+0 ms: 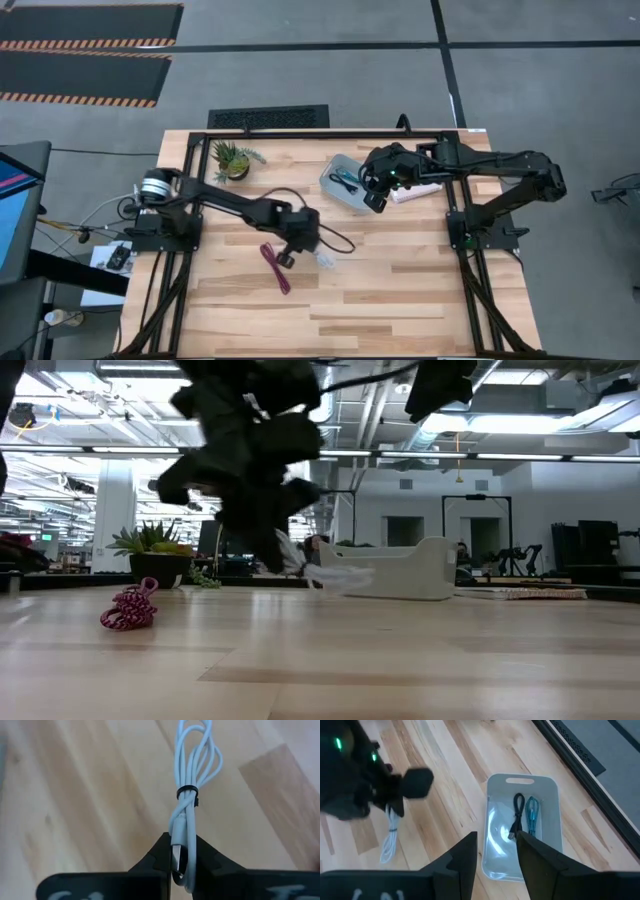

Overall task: Pick and place USB-C Cables
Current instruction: Put the white USB cable into the grey bin, then put the red USB cable into the grey bin

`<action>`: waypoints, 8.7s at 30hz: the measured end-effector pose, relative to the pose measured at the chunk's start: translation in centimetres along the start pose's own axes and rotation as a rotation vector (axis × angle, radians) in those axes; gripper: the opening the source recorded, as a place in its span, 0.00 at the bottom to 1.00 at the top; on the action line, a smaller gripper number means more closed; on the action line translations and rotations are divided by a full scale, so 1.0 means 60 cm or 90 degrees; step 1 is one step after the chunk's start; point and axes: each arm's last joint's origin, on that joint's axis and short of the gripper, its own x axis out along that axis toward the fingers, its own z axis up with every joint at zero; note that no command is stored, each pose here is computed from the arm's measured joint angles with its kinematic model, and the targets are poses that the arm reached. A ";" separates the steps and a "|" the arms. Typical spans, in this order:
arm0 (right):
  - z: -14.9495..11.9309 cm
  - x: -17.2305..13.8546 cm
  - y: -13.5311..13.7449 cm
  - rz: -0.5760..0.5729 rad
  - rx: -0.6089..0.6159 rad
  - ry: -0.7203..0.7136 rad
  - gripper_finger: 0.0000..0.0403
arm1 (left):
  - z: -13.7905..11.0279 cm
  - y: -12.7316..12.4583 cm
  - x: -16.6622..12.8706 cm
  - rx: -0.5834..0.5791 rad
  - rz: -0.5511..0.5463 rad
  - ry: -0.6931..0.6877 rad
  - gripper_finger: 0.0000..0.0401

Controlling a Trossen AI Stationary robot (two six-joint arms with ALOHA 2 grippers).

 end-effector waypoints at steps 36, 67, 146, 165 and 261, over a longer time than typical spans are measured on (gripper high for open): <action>-0.038 0.169 0.034 0.141 0.100 -0.484 0.40 | -0.211 -0.078 -0.289 -0.302 0.308 -0.851 0.04; 0.026 0.205 0.075 0.298 -0.003 -0.603 0.67 | -0.187 0.000 -0.210 -0.320 0.204 -0.914 0.04; -0.083 0.235 -0.055 -0.101 0.156 0.031 0.04 | -0.170 0.037 -0.096 -0.610 -0.024 -0.699 0.54; -0.083 0.234 -0.051 -0.100 0.101 0.033 0.05 | -0.171 0.038 -0.095 -0.619 -0.019 -0.695 0.50; -0.054 0.107 -0.087 -0.043 0.090 -0.095 0.62 | -0.181 0.093 -0.120 -0.667 -0.164 -0.685 0.50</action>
